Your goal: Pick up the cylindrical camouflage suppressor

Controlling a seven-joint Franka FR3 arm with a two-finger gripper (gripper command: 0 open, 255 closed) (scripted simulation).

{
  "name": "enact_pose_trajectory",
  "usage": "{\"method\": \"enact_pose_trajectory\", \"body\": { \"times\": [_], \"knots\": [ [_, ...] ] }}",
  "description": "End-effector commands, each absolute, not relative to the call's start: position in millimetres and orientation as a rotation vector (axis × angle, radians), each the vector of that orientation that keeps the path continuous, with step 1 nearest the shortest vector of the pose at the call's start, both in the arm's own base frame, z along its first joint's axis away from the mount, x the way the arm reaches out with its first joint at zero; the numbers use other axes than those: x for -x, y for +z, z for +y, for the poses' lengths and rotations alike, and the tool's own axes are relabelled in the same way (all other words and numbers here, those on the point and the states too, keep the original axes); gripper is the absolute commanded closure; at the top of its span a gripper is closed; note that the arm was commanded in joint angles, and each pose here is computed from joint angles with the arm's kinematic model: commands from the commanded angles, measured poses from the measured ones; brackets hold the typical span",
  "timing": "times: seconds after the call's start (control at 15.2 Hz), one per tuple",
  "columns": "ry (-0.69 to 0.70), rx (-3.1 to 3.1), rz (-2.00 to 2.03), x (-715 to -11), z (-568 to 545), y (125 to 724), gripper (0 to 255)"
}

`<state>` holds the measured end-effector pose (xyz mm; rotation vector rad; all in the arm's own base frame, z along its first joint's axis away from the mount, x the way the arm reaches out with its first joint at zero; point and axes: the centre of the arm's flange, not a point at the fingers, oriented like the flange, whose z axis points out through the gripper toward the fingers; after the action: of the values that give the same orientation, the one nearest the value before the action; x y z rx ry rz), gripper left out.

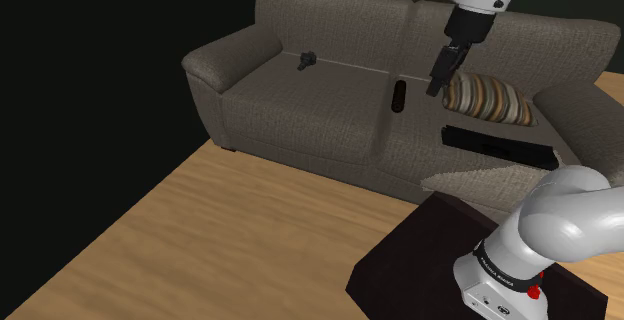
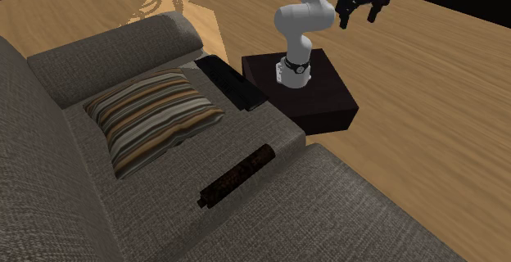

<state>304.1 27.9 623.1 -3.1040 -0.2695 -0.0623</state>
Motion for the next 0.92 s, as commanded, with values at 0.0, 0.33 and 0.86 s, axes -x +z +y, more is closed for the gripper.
{"method": "enact_pose_trajectory", "body": {
  "times": [0.0, 0.33, 0.86],
  "knots": [
    [-0.062, 3.104, -0.269, -304.1, 27.9, 623.1, 0],
    [-0.055, 3.124, -0.071, -358.6, 2.8, 596.7, 0],
    [-0.042, 3.131, 0.249, -437.5, -51.6, 554.3, 0]
  ]
}}
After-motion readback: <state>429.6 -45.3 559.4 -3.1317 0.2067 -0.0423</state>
